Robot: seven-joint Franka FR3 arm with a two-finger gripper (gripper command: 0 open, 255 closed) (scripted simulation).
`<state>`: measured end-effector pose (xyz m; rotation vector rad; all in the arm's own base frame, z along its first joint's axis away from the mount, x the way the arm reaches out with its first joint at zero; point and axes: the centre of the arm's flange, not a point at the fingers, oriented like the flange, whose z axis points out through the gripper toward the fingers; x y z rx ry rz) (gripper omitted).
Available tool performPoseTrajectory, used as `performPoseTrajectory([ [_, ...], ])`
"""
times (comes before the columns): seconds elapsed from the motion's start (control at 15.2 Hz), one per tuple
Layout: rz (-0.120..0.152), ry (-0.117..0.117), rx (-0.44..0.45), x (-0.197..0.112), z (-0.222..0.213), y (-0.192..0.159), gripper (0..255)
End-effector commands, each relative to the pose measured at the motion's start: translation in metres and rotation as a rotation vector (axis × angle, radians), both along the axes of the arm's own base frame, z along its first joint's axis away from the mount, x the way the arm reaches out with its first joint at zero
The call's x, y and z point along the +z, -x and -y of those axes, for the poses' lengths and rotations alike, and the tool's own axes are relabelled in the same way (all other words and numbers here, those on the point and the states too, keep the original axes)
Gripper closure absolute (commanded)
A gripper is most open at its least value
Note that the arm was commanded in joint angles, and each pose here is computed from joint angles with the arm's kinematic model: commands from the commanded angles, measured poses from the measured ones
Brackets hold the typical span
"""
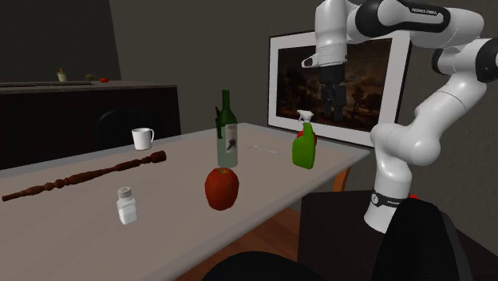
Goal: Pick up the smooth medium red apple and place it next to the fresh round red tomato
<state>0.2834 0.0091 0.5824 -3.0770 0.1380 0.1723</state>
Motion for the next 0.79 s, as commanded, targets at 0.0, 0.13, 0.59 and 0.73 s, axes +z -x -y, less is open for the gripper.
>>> performPoseTrajectory([
  [0.0, 0.000, 0.000, 0.000, 0.000, 0.000, 0.000, 0],
  [0.13, 0.023, 0.011, -0.013, -0.008, -0.011, -0.020, 0],
  [0.59, 0.105, 0.048, -0.057, -0.033, -0.045, -0.091, 0],
  [0.73, 0.129, 0.059, -0.069, -0.039, -0.054, -0.112, 0],
])
